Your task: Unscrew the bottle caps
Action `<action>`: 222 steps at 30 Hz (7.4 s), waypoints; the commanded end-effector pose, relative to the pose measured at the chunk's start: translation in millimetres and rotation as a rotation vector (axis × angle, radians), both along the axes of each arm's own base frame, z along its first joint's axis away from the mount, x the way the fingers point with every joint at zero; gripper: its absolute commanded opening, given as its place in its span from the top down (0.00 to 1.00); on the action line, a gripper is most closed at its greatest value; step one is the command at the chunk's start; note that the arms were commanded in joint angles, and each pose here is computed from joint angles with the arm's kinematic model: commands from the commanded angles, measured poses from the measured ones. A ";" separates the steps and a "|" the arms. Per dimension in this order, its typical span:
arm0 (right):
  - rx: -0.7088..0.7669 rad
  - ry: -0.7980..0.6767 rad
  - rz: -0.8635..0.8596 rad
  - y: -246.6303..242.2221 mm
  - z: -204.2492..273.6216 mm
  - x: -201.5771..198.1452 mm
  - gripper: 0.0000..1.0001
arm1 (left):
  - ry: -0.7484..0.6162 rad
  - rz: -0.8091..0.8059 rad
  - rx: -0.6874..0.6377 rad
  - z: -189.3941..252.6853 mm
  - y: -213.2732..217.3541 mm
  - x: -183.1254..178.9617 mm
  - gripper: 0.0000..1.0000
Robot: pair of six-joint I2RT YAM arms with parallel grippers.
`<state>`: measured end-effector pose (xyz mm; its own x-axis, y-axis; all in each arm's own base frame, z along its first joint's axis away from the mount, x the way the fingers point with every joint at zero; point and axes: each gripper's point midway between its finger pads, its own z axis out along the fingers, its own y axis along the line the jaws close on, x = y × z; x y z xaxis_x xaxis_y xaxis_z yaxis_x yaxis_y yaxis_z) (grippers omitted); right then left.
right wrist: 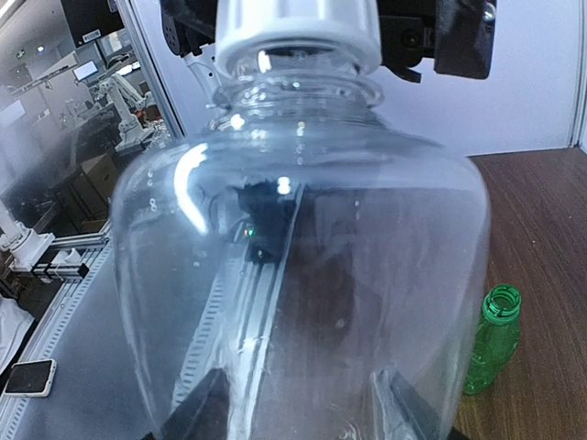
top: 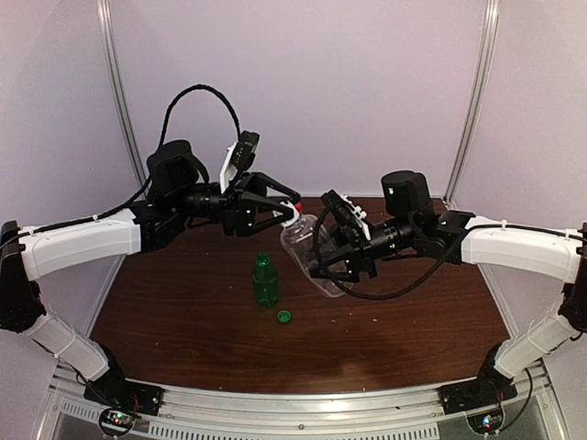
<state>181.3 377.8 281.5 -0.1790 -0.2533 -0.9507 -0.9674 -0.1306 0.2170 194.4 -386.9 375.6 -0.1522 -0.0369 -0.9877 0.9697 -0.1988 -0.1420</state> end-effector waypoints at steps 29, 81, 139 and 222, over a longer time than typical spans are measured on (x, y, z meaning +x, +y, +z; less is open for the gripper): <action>-0.063 -0.192 -0.686 -28.6 11.7 111.7 0.47 | 0.432 0.608 0.082 -24.6 -8.3 104.7 0.96; 0.092 0.039 0.032 4.6 28.6 4.1 0.44 | -0.001 -0.137 -0.095 6.6 6.3 -8.1 0.59; 0.027 -0.040 -0.082 -1.4 10.8 15.9 0.47 | 0.051 0.011 -0.106 20.2 -0.9 9.7 0.21; 0.069 -0.019 -0.044 -1.7 19.5 8.9 0.50 | -0.015 -0.084 -0.114 25.9 6.2 -9.8 0.33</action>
<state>198.2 373.3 280.5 -0.1863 -0.2156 -0.9585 -0.9806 -0.0191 0.1949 199.2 -388.6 393.3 -0.2345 -0.1141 -0.9654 0.9490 -0.2423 -0.2018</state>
